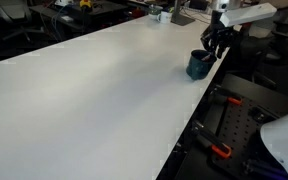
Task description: Remove the marker from the cup and put it on the table
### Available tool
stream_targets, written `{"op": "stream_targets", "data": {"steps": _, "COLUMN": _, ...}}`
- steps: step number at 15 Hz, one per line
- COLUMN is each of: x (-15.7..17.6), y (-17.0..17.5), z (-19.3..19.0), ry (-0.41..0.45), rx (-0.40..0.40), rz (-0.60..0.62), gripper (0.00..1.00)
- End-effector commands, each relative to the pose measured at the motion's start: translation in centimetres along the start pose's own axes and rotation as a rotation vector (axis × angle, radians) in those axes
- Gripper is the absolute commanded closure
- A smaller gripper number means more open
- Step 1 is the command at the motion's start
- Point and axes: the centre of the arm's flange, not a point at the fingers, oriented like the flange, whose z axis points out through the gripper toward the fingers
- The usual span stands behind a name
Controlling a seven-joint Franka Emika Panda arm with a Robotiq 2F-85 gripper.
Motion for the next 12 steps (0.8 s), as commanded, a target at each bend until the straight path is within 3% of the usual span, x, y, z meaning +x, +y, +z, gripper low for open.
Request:
{"op": "stream_targets", "data": {"steps": 1, "x": -0.9, "y": 0.9, "z": 0.3, "ry": -0.022, "rx": 0.007, "rz": -0.033, "gripper": 0.99}}
{"op": "stream_targets", "data": {"steps": 6, "x": -0.9, "y": 1.1, "z": 0.0, "ry": -0.016, "rx": 0.008, "rz": -0.042, "gripper": 1.0}}
{"op": "stream_targets", "data": {"steps": 7, "x": -0.9, "y": 1.1, "z": -0.3, "ry": -0.013, "rx": 0.006, "rz": -0.044, "gripper": 0.74}}
{"op": "stream_targets", "data": {"steps": 9, "x": -1.0, "y": 0.8, "z": -1.1, "ry": -0.001, "rx": 0.015, "rz": -0.051, "gripper": 0.66}}
{"op": "stream_targets", "data": {"steps": 12, "x": -1.2, "y": 0.0, "z": -2.9, "ry": 0.015, "rx": 0.014, "rz": -0.061, "gripper": 0.44}}
